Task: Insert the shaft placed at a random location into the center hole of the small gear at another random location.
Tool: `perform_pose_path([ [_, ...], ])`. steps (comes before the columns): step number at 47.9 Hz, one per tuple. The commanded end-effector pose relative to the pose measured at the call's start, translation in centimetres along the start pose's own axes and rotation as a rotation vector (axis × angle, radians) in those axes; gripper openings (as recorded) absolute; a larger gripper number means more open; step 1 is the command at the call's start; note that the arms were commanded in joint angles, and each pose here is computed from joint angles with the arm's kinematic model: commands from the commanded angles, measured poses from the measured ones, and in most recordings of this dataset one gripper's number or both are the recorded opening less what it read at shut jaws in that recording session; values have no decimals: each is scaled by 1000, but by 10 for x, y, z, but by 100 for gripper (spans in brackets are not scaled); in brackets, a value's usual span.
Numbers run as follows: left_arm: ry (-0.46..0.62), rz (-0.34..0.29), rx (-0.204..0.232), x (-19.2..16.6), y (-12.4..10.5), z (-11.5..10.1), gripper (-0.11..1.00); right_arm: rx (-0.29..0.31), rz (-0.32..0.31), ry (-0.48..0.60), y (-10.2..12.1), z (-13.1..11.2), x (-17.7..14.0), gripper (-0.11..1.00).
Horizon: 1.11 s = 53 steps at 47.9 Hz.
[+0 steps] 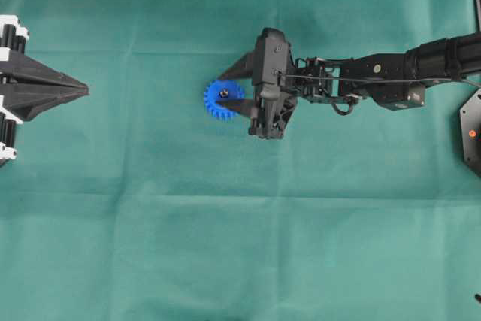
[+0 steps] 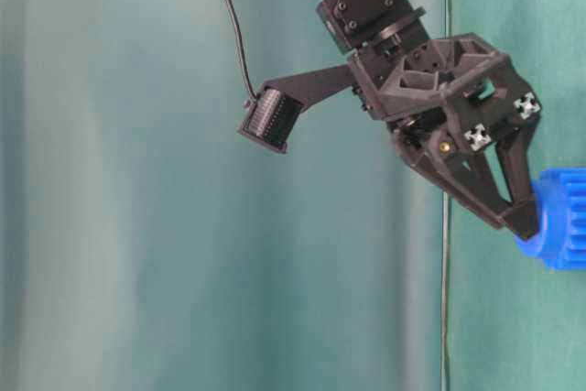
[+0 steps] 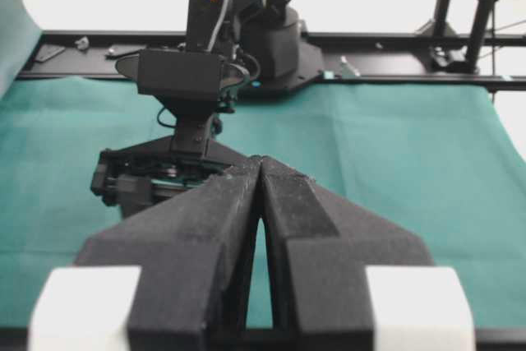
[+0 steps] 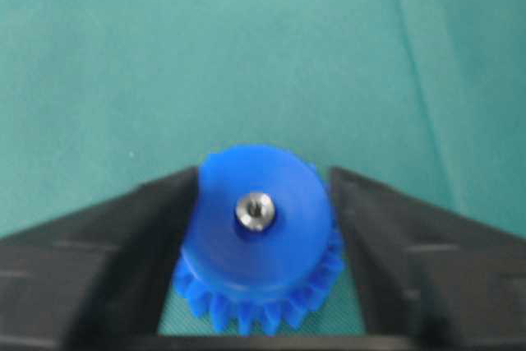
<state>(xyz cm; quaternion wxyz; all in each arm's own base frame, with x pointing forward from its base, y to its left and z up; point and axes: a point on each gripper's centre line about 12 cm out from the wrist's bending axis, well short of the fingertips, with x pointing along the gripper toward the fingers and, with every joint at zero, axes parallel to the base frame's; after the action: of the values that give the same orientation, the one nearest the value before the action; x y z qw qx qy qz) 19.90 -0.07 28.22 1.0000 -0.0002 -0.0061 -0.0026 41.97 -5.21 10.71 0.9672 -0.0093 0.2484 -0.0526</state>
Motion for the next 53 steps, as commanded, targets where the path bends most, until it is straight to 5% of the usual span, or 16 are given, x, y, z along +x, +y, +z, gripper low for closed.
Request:
perform_pose_path([
  [1,-15,0,3,2,0,7,0,-5,-4,-58,-1,18,-1,80],
  [32,-15,0,3,2,0,7,0,-12,-4,-143,-2,75,-46,74],
  [53,-14,-1,5,2,0,6,0,-13,-1,-137,-1,75,-63,74],
])
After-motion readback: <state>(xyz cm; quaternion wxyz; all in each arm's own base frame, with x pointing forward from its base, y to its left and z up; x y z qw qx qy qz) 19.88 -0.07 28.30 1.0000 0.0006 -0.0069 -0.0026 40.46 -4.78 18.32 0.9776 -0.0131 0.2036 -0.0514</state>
